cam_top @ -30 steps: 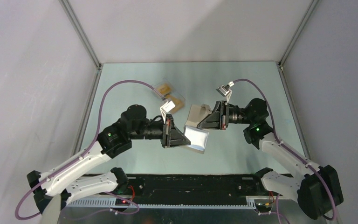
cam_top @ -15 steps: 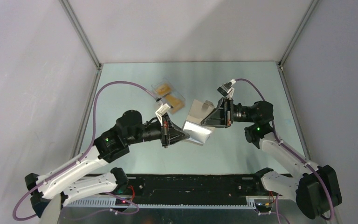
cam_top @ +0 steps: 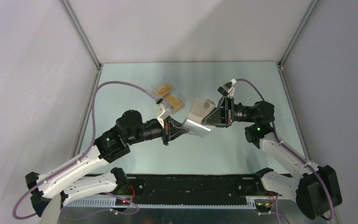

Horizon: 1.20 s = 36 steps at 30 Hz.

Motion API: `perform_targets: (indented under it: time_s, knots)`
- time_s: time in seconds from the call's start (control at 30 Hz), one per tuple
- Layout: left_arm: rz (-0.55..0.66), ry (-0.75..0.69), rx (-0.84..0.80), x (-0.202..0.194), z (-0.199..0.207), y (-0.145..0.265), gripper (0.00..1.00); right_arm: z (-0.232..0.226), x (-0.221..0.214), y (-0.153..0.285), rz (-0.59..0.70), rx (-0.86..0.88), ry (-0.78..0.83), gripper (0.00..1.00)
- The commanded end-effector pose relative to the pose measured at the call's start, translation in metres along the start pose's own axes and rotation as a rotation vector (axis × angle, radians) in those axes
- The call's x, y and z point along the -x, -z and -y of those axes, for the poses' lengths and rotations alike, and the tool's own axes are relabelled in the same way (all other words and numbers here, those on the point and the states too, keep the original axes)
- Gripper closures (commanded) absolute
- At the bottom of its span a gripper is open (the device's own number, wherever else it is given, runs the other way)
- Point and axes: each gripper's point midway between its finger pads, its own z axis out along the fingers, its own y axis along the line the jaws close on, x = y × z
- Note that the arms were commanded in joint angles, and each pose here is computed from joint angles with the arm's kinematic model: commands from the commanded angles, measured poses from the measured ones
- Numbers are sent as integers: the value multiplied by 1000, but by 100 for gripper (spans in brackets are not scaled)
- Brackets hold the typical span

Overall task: Put the credit cards into the card holder
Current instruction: Open the card holder at the center of the board.

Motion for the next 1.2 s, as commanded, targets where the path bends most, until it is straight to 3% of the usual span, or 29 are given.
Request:
perform_targets:
  time_s: [0.0,0.17,0.2,0.33,0.4,0.53,0.73,0.87,1.0,1.17]
  knots:
    - [75,-150,227,23,-43,19,100,-21,-24,8,-113,45,97,100]
    - [119,-118,217,28,-37,27,100,-16,-17,10,-89,37,132,97]
    - [119,-98,208,26,-36,26,100,-13,-12,12,-69,25,142,92]
    - [119,99,190,21,-28,20,100,4,7,22,32,-56,168,49]
    - [103,222,188,16,-26,14,100,17,15,30,82,-120,181,34]
    - [63,459,212,2,-28,-1,100,38,21,49,151,-241,212,20]
    - [-38,791,158,-13,-20,-23,100,65,12,65,167,-383,254,16]
    - [-75,884,147,-16,-22,-29,100,79,8,70,155,-430,235,19]
    - [-79,985,132,-17,-25,-30,100,92,9,75,149,-457,192,26]
    - [13,1150,-3,-2,-23,-32,100,107,11,77,142,-476,111,32]
